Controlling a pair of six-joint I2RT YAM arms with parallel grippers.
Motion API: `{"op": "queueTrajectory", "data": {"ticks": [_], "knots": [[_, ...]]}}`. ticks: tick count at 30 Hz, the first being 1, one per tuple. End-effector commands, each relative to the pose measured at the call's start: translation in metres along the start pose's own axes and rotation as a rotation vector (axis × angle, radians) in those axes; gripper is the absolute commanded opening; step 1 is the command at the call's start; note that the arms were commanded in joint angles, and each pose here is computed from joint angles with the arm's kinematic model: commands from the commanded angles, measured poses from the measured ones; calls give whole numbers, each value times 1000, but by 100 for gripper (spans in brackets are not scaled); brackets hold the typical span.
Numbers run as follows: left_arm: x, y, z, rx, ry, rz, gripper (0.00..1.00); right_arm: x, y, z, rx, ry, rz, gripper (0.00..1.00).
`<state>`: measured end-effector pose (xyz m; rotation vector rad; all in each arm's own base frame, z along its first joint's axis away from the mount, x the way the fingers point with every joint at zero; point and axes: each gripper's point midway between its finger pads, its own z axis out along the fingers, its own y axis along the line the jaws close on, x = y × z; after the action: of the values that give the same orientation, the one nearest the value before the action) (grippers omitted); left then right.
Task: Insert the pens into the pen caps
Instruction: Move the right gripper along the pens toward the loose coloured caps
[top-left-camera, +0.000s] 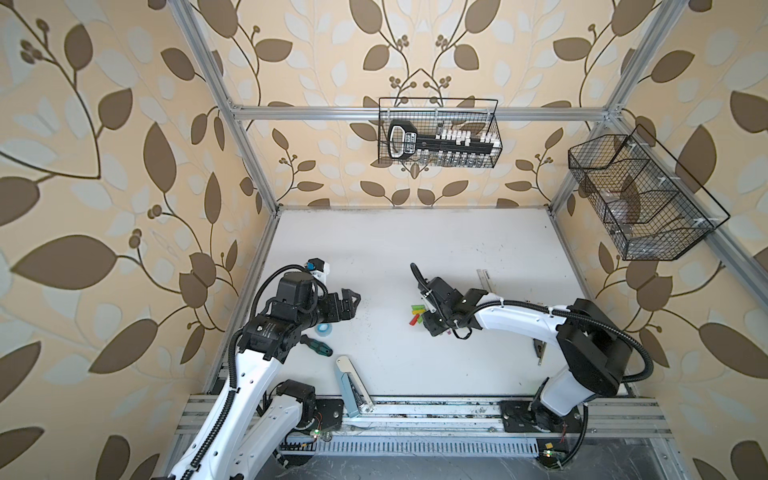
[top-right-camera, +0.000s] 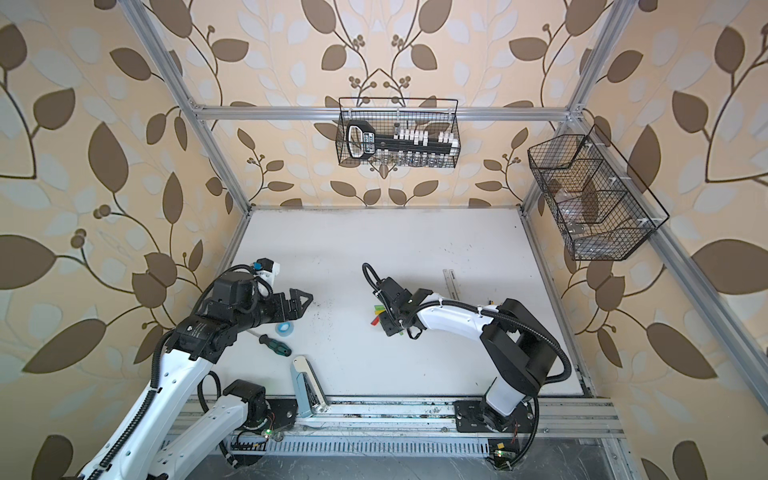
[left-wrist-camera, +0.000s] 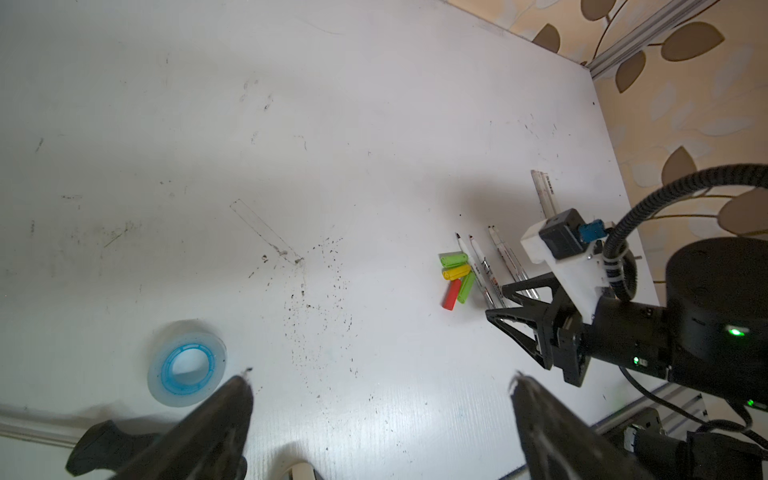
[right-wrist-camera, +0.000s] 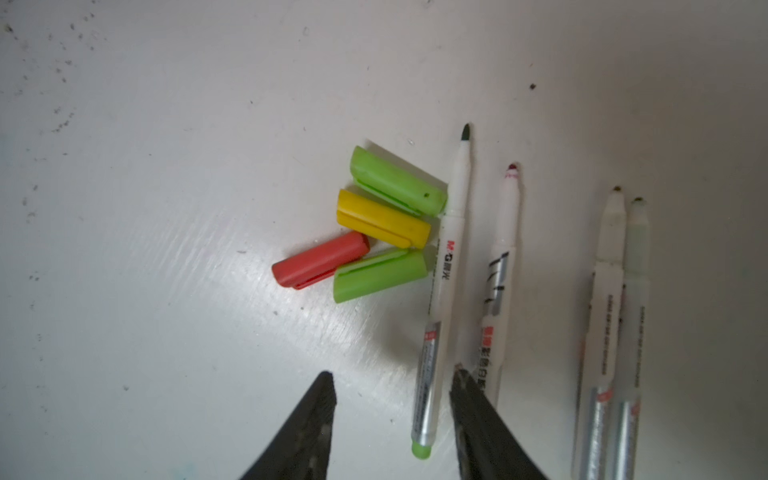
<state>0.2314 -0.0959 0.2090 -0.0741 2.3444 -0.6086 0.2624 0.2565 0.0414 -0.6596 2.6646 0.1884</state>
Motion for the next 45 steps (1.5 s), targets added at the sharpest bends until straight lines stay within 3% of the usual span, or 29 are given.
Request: {"op": "queueTrajectory", "data": {"ticks": [1, 15, 33, 45], "knots": [[-13, -13, -8, 53, -51, 40, 99, -12, 5, 1, -2, -14, 11, 48], [-14, -12, -10, 51, -67, 41, 99, 2, -15, 7, 70, 34, 28, 49], [-13, -11, -6, 46, -51, 35, 99, 18, -49, 9, 100, 29, 99, 39], [-13, -10, -5, 40, -49, 32, 99, -10, -16, -14, 43, -69, 12, 50]]}}
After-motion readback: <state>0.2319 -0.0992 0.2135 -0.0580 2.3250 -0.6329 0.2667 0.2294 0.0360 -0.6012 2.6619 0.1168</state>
